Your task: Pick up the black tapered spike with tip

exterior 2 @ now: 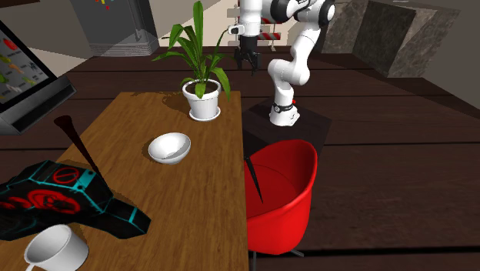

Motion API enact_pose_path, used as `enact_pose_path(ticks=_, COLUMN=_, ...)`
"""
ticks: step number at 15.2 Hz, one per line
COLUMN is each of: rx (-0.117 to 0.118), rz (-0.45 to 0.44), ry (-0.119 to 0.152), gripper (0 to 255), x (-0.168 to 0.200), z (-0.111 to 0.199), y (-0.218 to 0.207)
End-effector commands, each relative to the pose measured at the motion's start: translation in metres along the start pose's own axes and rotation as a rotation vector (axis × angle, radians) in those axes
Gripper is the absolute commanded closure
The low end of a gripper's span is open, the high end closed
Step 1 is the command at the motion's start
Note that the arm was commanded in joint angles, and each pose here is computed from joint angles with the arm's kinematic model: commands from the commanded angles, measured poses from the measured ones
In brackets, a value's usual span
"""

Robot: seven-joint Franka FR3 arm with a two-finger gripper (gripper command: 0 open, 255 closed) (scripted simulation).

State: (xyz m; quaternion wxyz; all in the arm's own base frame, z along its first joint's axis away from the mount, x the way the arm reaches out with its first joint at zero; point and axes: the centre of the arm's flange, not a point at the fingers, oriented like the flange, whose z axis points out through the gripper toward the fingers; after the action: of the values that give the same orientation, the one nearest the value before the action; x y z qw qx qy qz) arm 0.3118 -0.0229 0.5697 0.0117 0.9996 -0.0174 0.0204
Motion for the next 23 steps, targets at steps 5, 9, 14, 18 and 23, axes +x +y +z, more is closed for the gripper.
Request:
enact_pose_path(ticks=5, rx=0.038, rz=0.093, ry=-0.043, gripper=0, x=0.028, z=0.03, y=-0.032)
enact_pose_path(ticks=9, rx=0.075, rz=0.186, ry=-0.086, gripper=0, x=0.058, z=0.059, y=-0.062)
enact_pose_path(ticks=14, rx=0.123, rz=0.303, ry=-0.14, gripper=0, x=0.097, z=0.097, y=-0.098)
enact_pose_path(ticks=18, rx=0.16, rz=0.396, ry=-0.184, gripper=0, x=0.13, z=0.127, y=-0.124)
enact_pose_path(ticks=23, rx=0.208, rz=0.512, ry=-0.238, gripper=0, x=0.172, z=0.166, y=-0.155)
